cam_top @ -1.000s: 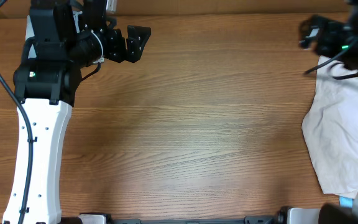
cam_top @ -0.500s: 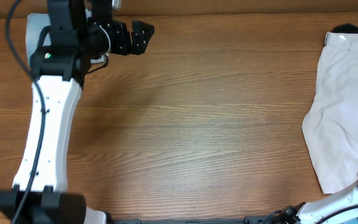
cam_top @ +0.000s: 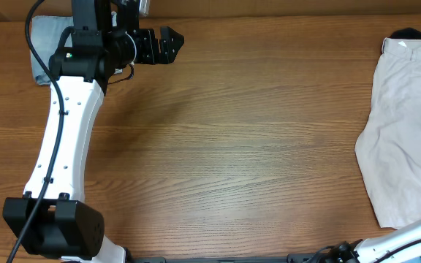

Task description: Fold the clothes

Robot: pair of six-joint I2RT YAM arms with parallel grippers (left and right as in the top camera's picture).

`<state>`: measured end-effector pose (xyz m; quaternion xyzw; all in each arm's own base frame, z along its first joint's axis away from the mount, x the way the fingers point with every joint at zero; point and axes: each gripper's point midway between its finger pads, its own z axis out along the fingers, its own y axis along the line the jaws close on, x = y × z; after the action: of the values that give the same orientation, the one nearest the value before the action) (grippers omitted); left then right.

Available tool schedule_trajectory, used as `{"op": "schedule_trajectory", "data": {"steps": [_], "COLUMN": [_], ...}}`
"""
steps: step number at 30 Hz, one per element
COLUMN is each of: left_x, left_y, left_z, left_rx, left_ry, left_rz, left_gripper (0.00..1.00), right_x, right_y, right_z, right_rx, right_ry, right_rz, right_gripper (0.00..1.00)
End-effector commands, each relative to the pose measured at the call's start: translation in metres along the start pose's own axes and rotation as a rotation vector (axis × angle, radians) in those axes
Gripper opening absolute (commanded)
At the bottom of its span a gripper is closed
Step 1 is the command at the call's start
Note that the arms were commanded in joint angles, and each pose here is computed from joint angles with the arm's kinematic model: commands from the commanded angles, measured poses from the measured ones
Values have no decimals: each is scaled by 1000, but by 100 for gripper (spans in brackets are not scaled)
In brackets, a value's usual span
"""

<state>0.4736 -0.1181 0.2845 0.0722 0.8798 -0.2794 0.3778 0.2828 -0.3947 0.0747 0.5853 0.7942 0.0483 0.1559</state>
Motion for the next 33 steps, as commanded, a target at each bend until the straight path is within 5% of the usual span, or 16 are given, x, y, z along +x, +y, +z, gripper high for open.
{"op": "schedule_trajectory", "data": {"steps": [1,15,21,25,28,31,33], "left_x": [-3,3,5,6,6,5,5], "left_y": [1,11,12,12,12,12,12], "left_z": [6,20,20,20,20,20,20], "left_rx": [-2,-13,-14,-14,-15,-14,-14], "left_ry": [0,24,30,35,34,31,30], "left_rz": [-2,-17,-20,-22,-22,-20,-20], "left_gripper": [100,100,100,100,100,100,100], "right_x": [-5,-7,2,1,-2,-3,-3], "right_y": [-18,2,18,15,10,1,-2], "right_z": [10,22,26,32,35,38,40], "right_rx": [34,-75,-94,-64,-46,-32,-44], "right_ry": [-2,0,23,8,-8,-16,-14], "right_rz": [-22,-46,-120,-128,-129,-116,-100], "right_gripper": [81,40,41,63,69,65,49]}}
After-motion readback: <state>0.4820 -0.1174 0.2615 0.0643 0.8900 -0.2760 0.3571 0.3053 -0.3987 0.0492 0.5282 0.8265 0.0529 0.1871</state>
